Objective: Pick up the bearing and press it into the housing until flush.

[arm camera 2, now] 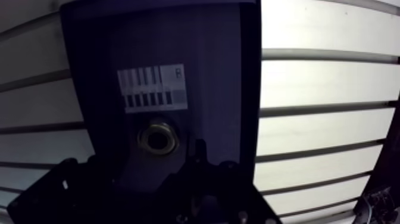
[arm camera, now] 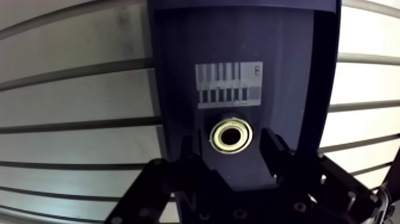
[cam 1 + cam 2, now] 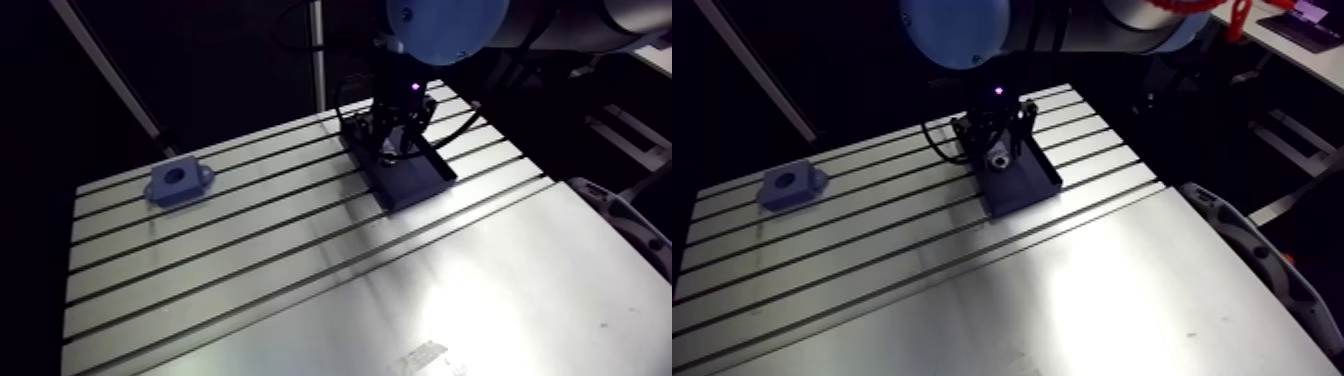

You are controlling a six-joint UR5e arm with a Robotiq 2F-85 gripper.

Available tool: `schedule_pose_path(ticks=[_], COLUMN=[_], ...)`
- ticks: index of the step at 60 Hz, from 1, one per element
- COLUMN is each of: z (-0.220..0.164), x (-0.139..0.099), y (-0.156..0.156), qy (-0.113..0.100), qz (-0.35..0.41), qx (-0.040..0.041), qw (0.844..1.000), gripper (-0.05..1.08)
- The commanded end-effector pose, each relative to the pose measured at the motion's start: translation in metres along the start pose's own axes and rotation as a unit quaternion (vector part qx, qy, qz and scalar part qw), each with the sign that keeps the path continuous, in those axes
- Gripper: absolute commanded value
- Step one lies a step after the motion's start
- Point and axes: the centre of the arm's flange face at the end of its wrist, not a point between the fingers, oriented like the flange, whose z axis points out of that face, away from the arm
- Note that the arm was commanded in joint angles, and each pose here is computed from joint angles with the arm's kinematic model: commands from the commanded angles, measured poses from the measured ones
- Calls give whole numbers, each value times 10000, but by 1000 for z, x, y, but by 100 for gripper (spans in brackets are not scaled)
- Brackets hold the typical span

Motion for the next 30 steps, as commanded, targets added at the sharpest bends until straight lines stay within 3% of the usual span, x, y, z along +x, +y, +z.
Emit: schedule_pose_path(ticks=[1, 30], z=[4, 3], x=[1, 3], y=[0, 1], qy=[-22, 13], qz=[-10, -8], qx=[9, -6], qw=[10000, 10000], gripper=[39, 42])
